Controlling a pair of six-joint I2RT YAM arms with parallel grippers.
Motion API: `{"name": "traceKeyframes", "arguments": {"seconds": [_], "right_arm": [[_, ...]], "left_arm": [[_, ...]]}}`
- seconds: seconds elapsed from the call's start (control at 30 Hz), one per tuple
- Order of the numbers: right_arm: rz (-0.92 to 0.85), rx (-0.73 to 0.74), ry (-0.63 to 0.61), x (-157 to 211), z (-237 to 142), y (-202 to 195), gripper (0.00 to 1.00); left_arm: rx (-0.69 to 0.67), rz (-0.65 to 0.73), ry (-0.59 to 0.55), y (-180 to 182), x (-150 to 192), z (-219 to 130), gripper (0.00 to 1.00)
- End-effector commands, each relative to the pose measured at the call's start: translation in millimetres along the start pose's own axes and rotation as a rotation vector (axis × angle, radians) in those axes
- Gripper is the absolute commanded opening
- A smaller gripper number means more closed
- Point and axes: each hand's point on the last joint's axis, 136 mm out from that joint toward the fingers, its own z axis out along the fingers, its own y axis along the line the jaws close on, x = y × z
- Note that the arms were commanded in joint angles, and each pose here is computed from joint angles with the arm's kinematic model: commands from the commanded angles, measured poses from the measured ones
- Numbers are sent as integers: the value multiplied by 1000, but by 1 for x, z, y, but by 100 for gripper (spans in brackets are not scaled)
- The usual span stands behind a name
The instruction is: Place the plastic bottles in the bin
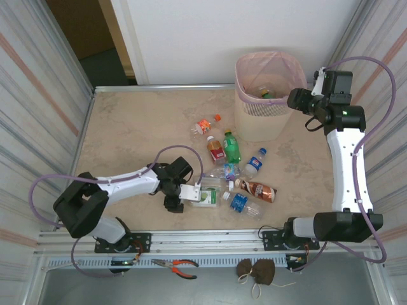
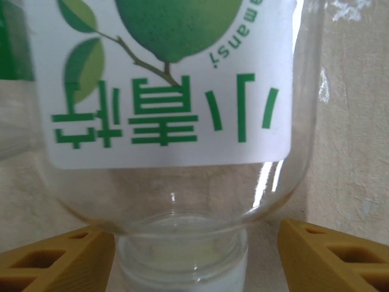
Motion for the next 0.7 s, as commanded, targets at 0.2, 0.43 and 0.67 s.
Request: {"name": "traceKeyframes", "arguments": {"seconds": [0.2, 0.43, 0.67], "right_arm": [[34, -26, -41, -6, -12, -2, 66], [33, -23, -54, -8, -16, -4, 65], [33, -26, -70, -12, -24, -3, 65]], "left_arm": [[14, -2, 15, -3, 3, 8, 57], [10, -1, 32, -4, 6, 7, 44], [-14, 14, 26, -3, 7, -4, 35]]}}
